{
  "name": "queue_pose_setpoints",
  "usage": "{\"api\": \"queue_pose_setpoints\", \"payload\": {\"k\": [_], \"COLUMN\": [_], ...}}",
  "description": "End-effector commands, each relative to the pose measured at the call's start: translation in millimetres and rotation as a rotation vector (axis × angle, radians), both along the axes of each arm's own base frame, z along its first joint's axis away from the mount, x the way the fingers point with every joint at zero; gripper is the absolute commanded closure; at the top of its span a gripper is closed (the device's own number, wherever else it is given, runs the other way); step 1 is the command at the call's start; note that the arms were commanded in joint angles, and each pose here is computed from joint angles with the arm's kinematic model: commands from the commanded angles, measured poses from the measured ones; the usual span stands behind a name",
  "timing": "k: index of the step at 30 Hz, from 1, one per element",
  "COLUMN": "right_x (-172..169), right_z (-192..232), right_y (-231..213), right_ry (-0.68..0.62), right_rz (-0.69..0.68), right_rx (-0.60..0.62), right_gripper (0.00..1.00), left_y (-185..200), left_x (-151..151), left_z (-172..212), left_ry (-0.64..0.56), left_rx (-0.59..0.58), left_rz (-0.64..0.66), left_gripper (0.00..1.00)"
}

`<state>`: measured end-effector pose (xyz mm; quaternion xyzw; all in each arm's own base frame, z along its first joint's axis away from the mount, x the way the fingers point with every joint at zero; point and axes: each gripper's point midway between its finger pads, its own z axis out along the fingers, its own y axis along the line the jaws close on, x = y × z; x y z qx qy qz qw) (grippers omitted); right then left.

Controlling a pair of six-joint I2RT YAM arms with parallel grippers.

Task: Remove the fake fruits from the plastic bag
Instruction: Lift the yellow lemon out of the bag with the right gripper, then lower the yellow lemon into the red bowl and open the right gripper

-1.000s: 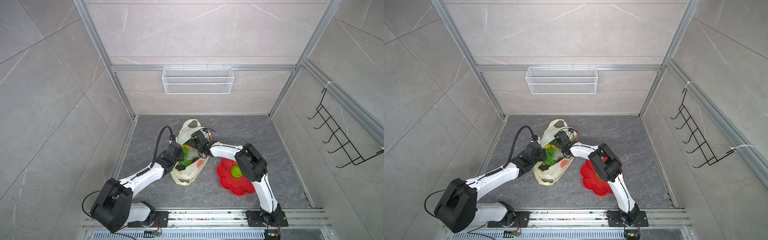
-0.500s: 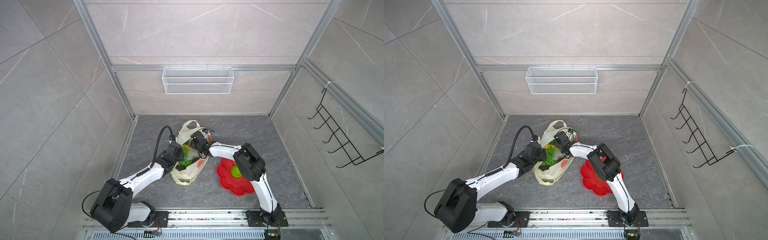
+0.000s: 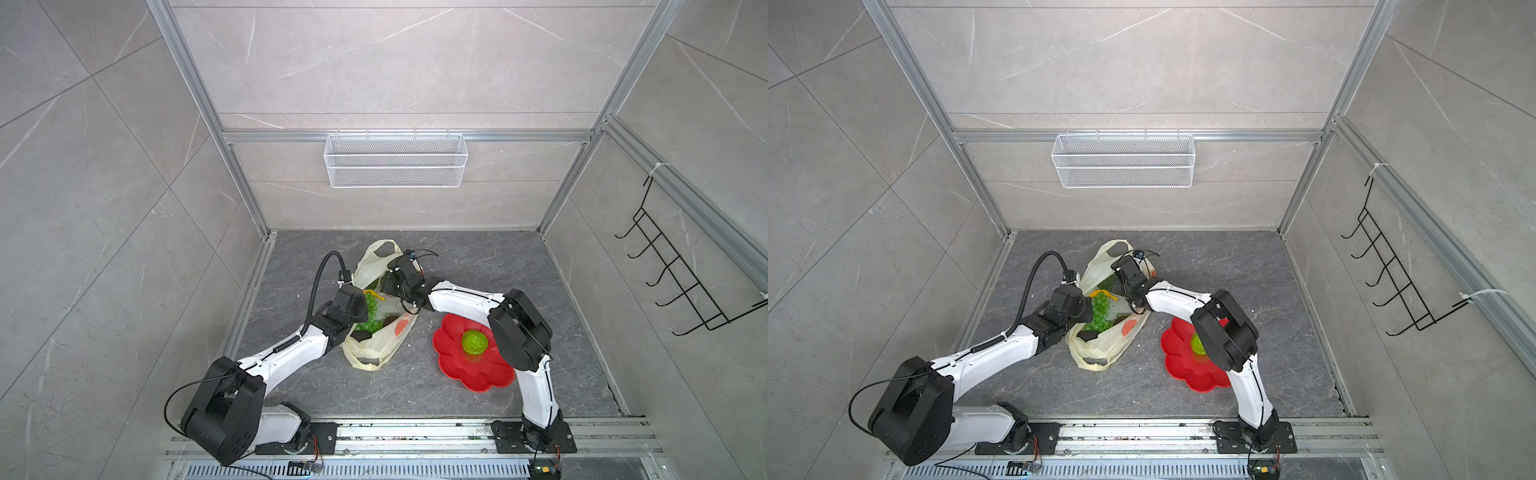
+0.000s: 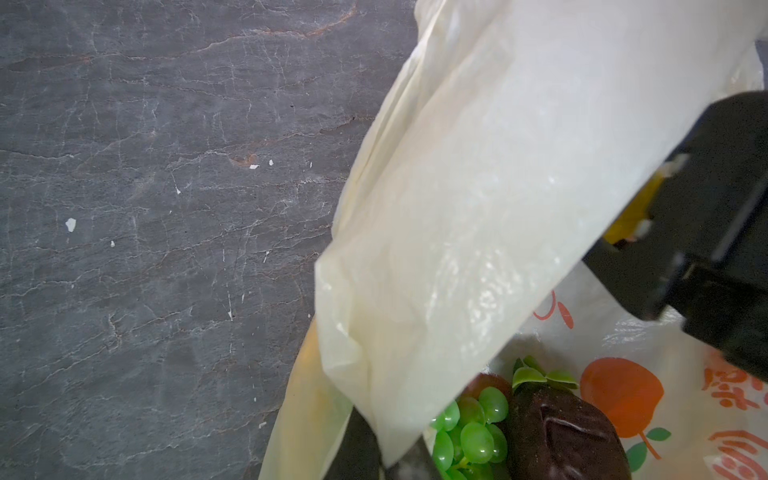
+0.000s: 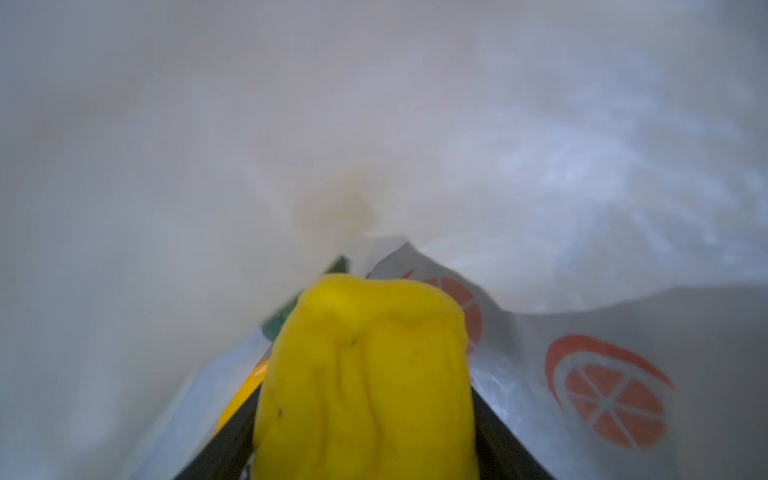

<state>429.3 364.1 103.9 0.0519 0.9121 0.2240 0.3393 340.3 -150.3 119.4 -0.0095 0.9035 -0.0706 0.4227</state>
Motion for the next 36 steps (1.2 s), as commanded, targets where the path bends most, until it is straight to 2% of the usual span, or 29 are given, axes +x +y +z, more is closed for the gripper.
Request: {"api": "queue_pose_setpoints", "payload": {"k": [1,9,19,27,36], "right_x": [-30,-98,-184,-221,-240], "right_z": [24,57,49,28,2], "right_y": [-12,-61,-142,-180,-192], "right_ry": [0.027,0.099,0.384,0.590,0.712], "right_rz": [0.117,0.344,0.545,0.593,0.569], "right_rx": [-0.050,-0.256,-0.571,-0.710,-0.737], "right_gripper": [0.35,0.35,0.37,0.37,0.36], "left_y": [1,1,2,2,3], "left_x": [3,4,4,5,5], "left_z": [16,17,15,14,15], "left_ry": [-0.052,-0.054,-0.052,-0.050,-0.053], "left_rx": [-0.020,-0.018,-0.004,0.000,0.006], "left_rz": [0.012,0.010,0.013,0.013,0.014], "left_gripper": [0.96,0.96,0.96,0.96,0.96]}}
